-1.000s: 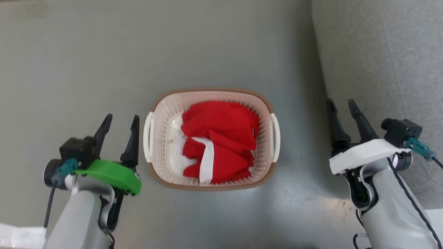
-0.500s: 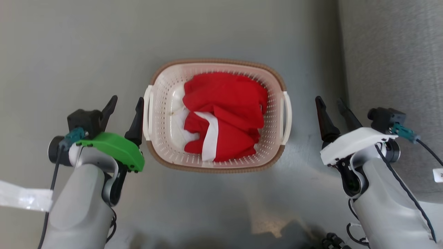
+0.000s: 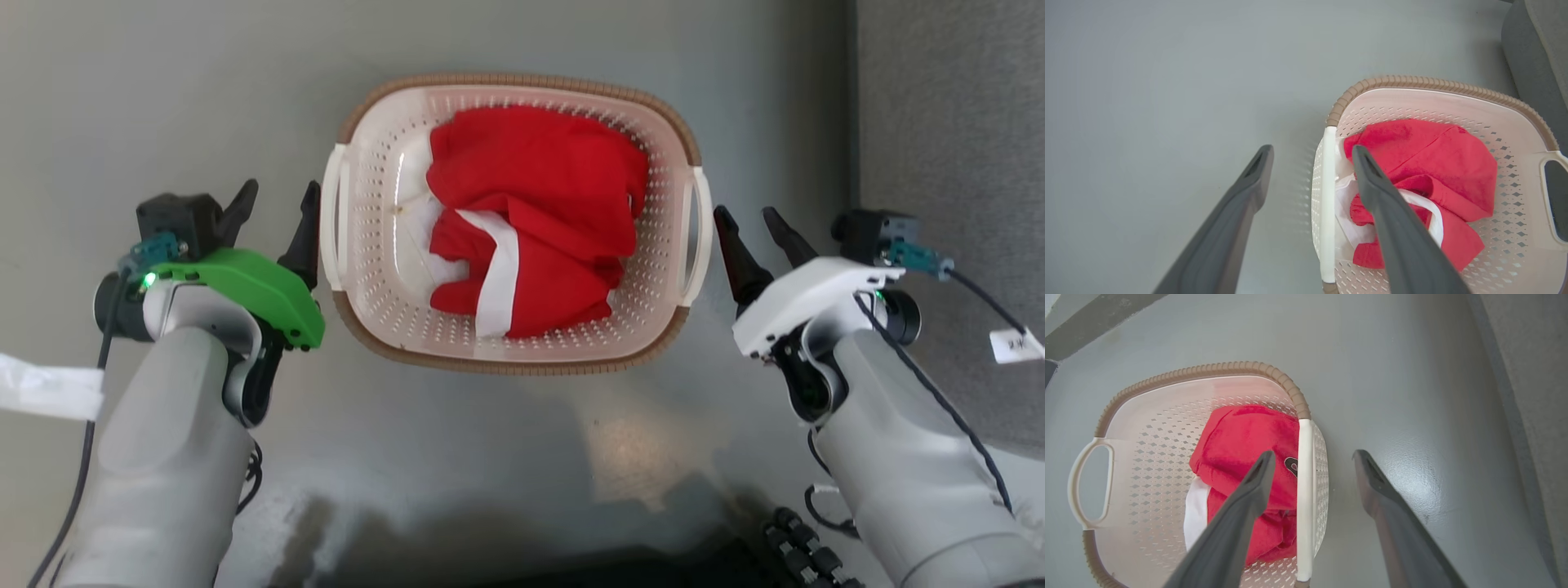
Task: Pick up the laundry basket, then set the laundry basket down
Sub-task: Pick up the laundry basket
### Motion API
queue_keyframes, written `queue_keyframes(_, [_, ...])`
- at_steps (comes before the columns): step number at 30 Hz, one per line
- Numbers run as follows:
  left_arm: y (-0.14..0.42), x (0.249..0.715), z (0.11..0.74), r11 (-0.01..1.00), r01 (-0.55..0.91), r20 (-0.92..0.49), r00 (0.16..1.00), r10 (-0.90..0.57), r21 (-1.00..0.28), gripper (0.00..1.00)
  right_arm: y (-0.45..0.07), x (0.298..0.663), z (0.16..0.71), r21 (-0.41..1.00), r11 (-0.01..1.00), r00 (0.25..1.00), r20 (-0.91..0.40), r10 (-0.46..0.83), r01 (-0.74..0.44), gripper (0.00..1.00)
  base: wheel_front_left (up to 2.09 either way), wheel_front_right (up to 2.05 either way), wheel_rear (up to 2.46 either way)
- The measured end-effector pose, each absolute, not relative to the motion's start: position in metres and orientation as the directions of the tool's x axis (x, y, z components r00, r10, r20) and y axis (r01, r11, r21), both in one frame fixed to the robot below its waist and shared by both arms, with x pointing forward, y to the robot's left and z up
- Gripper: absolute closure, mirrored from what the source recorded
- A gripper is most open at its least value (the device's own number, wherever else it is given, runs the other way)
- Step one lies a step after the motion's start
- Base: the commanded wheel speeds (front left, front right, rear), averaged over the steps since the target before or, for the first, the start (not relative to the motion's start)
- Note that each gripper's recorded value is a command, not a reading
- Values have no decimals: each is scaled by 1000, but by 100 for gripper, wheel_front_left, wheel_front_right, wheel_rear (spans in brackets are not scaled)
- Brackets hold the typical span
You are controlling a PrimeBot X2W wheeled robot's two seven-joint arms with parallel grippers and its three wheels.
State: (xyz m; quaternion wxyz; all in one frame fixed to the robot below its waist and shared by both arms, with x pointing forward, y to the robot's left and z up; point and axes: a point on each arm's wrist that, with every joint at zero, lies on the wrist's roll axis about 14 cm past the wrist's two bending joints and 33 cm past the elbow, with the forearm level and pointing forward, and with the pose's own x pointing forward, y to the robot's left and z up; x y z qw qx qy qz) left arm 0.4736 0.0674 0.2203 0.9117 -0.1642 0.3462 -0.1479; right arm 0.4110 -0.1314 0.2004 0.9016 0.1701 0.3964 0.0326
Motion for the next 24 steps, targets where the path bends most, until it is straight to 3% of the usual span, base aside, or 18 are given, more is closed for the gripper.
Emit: queue_keyframes(24, [37,448,135,880,162,-725,510,-462,-447,0,-124,405,130,310,949,525,-819,233,62,0,0,0,0])
